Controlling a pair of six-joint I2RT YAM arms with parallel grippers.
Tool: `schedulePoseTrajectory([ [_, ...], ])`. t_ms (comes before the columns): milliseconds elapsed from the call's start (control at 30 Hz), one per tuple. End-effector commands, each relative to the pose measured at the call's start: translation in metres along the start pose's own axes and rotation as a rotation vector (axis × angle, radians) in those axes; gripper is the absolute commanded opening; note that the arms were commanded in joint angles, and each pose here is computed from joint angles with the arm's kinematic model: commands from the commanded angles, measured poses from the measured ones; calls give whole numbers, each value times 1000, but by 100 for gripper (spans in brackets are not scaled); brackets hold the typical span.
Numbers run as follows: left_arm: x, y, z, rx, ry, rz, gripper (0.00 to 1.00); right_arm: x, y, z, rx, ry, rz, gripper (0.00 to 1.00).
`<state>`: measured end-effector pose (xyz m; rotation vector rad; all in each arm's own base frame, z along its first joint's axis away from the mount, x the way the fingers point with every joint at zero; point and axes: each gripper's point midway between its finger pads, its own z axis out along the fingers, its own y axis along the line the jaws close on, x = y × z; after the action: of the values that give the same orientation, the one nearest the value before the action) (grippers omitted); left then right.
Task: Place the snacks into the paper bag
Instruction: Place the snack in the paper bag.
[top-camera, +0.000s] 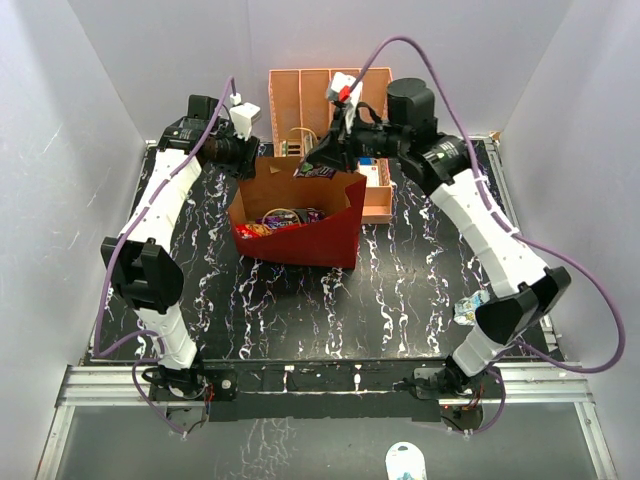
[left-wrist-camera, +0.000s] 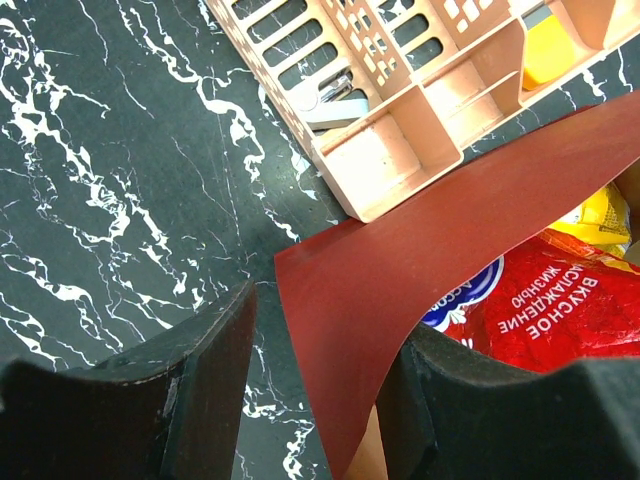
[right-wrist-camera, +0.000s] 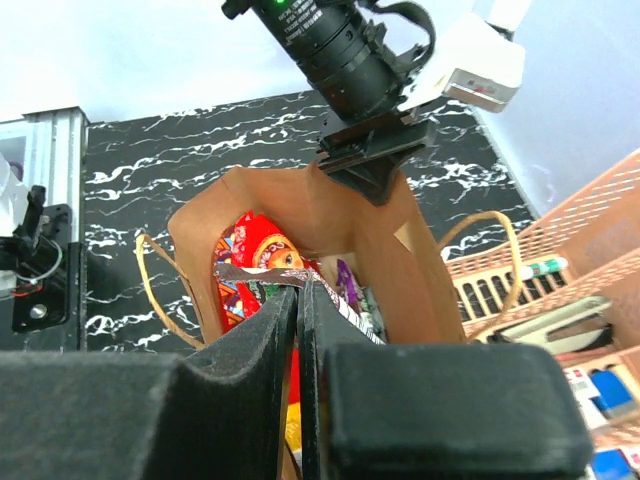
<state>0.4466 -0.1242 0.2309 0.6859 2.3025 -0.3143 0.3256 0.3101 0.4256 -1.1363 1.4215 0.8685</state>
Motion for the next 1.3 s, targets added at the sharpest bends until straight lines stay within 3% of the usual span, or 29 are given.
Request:
schedulePoseTrajectory([
  [0, -24, -6, -36, -15, -95, 19, 45, -27, -5, 14, -7, -88, -7, 8],
  [433, -27, -9, -40, -2, -107, 22, 45, 56, -31, 24, 111, 109, 32, 12],
  [733, -24, -8, -41, -8, -106, 23, 46, 66, -40, 27, 138, 159, 35, 33],
  [933, -24, -9, -41, -7, -107, 27, 46, 73, -47, 2, 252, 213, -1, 47],
  [1267, -25, -8, -41, -9, -108, 27, 46, 92, -52, -61, 446, 296, 14, 52],
])
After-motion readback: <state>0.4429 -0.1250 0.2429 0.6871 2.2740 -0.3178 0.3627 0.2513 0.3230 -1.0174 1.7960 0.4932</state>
